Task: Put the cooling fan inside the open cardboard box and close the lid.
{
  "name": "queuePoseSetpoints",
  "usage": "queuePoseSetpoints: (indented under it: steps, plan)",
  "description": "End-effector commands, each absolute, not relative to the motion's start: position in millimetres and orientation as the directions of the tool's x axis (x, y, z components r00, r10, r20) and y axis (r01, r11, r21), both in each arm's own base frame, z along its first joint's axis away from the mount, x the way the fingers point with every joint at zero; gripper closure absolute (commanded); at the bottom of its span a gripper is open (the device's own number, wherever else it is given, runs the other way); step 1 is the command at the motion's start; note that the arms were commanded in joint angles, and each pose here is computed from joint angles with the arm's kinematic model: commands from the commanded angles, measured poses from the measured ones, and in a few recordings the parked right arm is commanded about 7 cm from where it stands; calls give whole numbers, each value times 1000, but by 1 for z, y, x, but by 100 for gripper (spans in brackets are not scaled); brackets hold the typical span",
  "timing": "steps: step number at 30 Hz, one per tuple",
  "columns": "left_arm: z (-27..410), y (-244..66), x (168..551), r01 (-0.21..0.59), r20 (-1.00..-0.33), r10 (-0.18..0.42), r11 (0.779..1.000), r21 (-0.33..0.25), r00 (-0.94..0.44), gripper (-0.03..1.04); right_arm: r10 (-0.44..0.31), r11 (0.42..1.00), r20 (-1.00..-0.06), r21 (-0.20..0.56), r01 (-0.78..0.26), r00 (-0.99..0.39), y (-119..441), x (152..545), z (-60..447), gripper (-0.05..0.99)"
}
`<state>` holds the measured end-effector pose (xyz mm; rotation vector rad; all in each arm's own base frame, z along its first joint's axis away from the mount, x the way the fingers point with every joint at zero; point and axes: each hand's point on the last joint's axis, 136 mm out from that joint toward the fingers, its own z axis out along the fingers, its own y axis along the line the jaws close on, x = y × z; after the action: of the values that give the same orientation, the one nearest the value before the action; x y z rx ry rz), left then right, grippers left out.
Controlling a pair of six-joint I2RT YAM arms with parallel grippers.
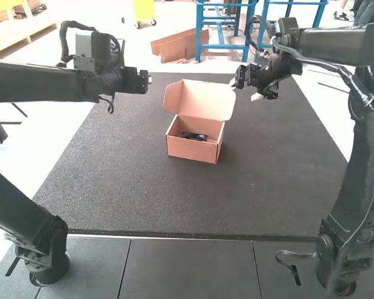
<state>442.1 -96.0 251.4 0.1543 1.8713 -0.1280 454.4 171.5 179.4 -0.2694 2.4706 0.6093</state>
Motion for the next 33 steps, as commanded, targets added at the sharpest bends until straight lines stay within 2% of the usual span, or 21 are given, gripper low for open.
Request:
queuePoseSetpoints:
  steps: [1,5,11,18,23,29,33]
  plan:
    - [261,-96,454,133,-965,32,991,-3,-259,4,-129,892,-666,245,-379,-734,171,454,184,2]
    - [250,-100,469,111,-969,32,994,5,-246,4,-157,868,-727,221,-444,-668,191,459,191,2]
    - [237,-103,489,77,-972,37,997,19,-233,4,-98,860,-768,254,-442,-633,205,468,205,2]
    - [230,-97,511,19,-977,70,998,67,-204,4,-66,859,-769,280,-428,-635,207,470,209,2]
    - [227,-86,521,-34,-979,77,996,85,-189,4,-71,861,-744,291,-418,-664,206,465,203,2]
    - [218,-87,529,-32,-976,93,994,102,-196,4,-77,857,-720,306,-414,-690,206,459,201,2]
    - [213,-99,534,29,-977,98,995,95,-189,4,-65,848,-720,325,-419,-691,207,459,207,2]
